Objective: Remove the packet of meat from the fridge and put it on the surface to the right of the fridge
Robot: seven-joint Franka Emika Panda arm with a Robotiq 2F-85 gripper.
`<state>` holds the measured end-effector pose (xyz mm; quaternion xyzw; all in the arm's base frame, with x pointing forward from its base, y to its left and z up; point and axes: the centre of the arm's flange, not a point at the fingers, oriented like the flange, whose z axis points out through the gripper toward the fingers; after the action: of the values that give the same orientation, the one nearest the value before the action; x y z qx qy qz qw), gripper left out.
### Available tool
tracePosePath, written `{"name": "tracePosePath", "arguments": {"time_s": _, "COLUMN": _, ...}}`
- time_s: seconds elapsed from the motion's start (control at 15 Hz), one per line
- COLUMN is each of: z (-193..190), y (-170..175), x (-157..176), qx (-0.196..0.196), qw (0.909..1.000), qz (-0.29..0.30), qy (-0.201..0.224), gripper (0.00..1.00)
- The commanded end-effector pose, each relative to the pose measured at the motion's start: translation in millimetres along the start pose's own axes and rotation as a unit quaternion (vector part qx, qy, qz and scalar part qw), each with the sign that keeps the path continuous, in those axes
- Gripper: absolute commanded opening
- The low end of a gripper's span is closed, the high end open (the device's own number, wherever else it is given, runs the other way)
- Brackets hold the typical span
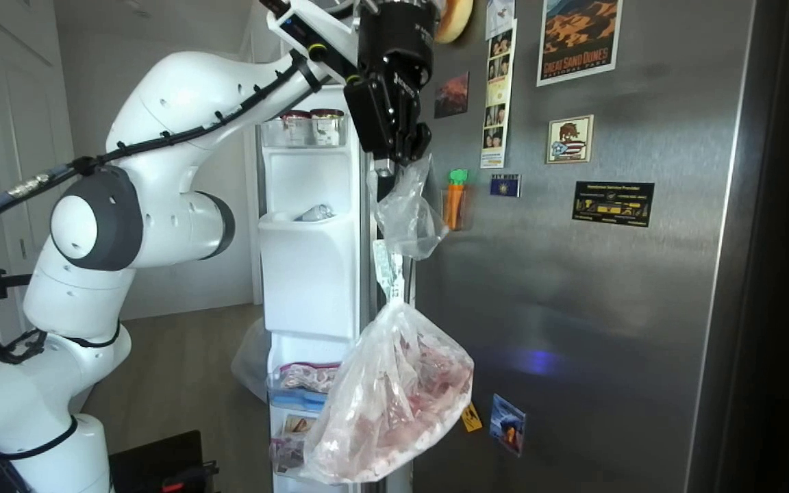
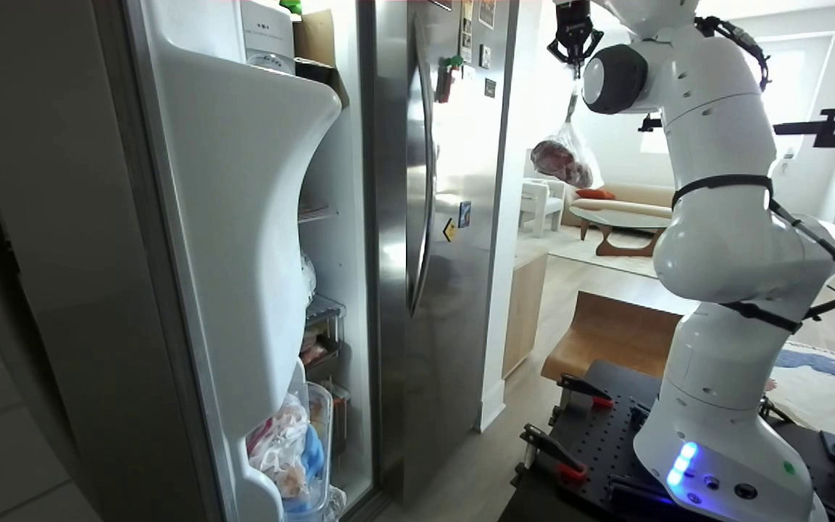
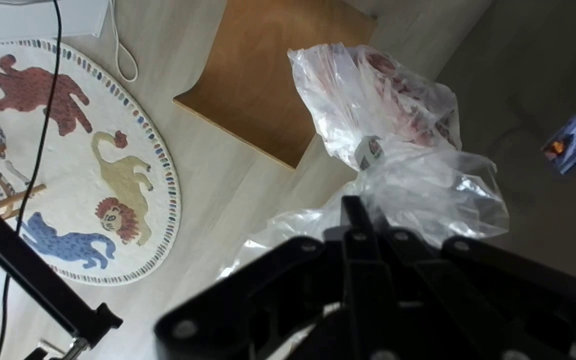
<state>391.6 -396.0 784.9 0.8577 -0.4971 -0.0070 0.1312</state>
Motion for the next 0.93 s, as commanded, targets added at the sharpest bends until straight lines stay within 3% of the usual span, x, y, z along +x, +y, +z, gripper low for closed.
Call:
{"name": "tracePosePath", "arguments": {"time_s": 0.0, "z": 12, "y": 16, "x": 13, "qx": 0.006, "qw": 0.9999, "qz": 0.01, "qy": -0.003, "gripper": 0.0}}
{"name": "tracePosePath", "arguments": {"time_s": 0.87, "z": 95, "y": 54, "x": 53, "qx": -0.016, "qw": 0.9978, "qz": 0.05, "qy": -0.041, "gripper": 0.0}}
